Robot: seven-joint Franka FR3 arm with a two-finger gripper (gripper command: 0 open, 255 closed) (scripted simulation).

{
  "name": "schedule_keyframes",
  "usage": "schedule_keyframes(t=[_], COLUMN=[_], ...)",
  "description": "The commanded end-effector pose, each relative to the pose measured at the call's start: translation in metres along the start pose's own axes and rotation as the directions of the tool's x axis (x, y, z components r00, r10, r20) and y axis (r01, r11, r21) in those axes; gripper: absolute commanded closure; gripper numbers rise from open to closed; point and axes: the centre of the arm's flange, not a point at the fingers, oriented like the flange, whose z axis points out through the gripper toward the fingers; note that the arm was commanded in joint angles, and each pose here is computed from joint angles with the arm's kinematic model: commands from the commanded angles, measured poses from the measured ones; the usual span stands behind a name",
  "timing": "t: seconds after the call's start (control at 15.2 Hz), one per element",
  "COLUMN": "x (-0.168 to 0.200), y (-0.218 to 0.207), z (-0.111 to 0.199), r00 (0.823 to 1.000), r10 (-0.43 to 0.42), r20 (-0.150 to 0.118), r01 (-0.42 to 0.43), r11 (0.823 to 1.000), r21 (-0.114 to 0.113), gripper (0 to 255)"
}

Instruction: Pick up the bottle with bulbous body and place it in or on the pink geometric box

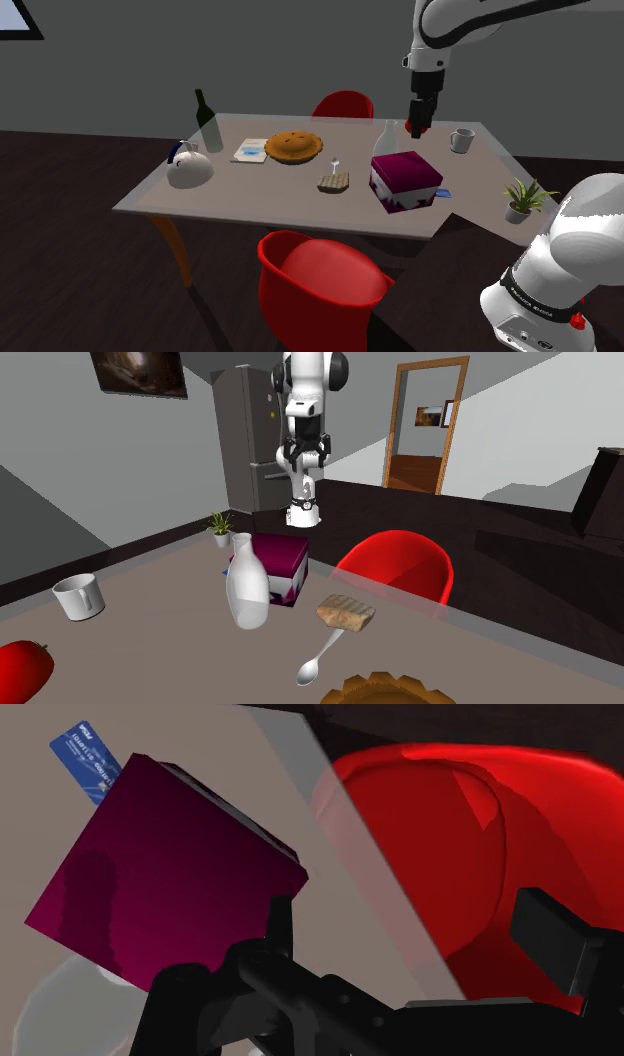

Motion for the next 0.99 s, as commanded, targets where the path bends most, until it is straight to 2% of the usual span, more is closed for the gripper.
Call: schedule_keyframes(t=[0.0,0.92], x=[0.017,0.129], y=[0.019,0.155], z=[0.007,0.038], r00=[1.000,0.999], r10=[0.003,0.027], r20=[-0.003,-0.023], r01=[-0.003,-0.028], r11=[1.000,0.999], r21=[-0.006,-0.040], gripper=[0,0])
